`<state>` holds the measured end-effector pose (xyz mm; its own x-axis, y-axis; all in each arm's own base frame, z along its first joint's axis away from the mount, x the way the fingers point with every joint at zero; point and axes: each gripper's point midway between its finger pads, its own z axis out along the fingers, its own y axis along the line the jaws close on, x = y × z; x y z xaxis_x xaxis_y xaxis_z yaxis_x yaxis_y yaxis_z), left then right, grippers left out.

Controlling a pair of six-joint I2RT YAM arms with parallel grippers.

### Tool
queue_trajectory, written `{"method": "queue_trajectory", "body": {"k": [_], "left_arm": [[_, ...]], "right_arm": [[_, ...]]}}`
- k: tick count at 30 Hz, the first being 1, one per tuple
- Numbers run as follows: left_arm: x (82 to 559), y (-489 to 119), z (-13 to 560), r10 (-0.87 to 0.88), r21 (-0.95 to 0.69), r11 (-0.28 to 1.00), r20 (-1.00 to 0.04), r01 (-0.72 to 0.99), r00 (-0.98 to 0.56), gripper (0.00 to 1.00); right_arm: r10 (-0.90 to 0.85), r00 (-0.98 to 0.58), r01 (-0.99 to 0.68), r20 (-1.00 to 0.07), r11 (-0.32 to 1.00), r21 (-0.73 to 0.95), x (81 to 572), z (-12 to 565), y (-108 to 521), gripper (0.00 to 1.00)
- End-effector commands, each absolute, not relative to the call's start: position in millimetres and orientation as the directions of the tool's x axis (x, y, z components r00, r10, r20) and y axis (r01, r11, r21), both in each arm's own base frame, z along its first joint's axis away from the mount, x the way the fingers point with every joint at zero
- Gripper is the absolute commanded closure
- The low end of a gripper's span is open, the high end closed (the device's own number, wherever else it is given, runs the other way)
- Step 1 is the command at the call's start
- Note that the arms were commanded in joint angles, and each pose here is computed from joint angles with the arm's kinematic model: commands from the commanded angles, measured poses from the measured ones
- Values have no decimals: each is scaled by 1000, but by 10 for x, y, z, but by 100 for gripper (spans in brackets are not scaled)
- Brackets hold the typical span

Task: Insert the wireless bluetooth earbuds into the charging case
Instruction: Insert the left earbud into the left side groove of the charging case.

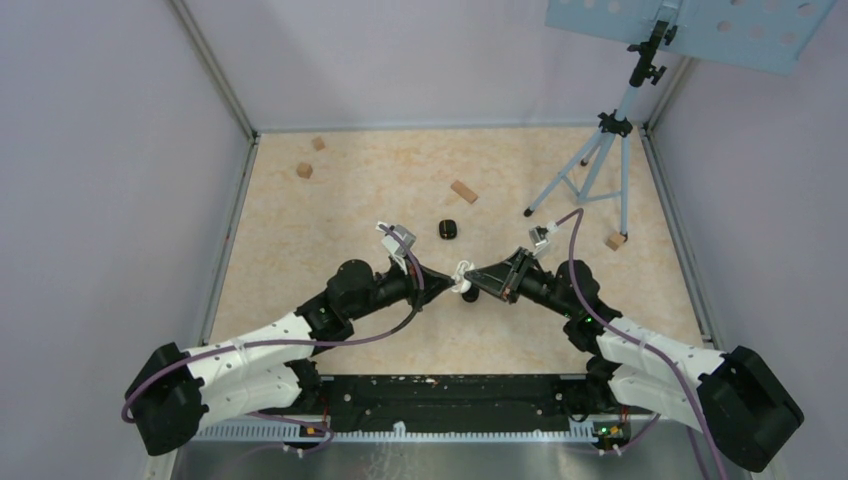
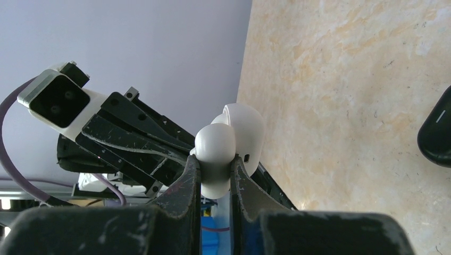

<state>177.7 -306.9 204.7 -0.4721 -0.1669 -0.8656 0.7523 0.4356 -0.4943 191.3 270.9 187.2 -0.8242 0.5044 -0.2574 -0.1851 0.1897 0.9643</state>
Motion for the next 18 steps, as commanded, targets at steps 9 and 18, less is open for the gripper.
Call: {"method": "queue_trajectory", "body": {"k": [9, 18], "left_arm": [[1771, -3123, 2115, -161, -476, 411, -877, 778, -452, 100], [1759, -3127, 2036, -125, -461, 416, -883, 784, -453, 100]], "right_arm": [[511, -816, -236, -272, 135, 962, 1904, 2091, 2763, 100], [515, -814, -238, -270, 129, 963, 1908, 2114, 2764, 100]]}}
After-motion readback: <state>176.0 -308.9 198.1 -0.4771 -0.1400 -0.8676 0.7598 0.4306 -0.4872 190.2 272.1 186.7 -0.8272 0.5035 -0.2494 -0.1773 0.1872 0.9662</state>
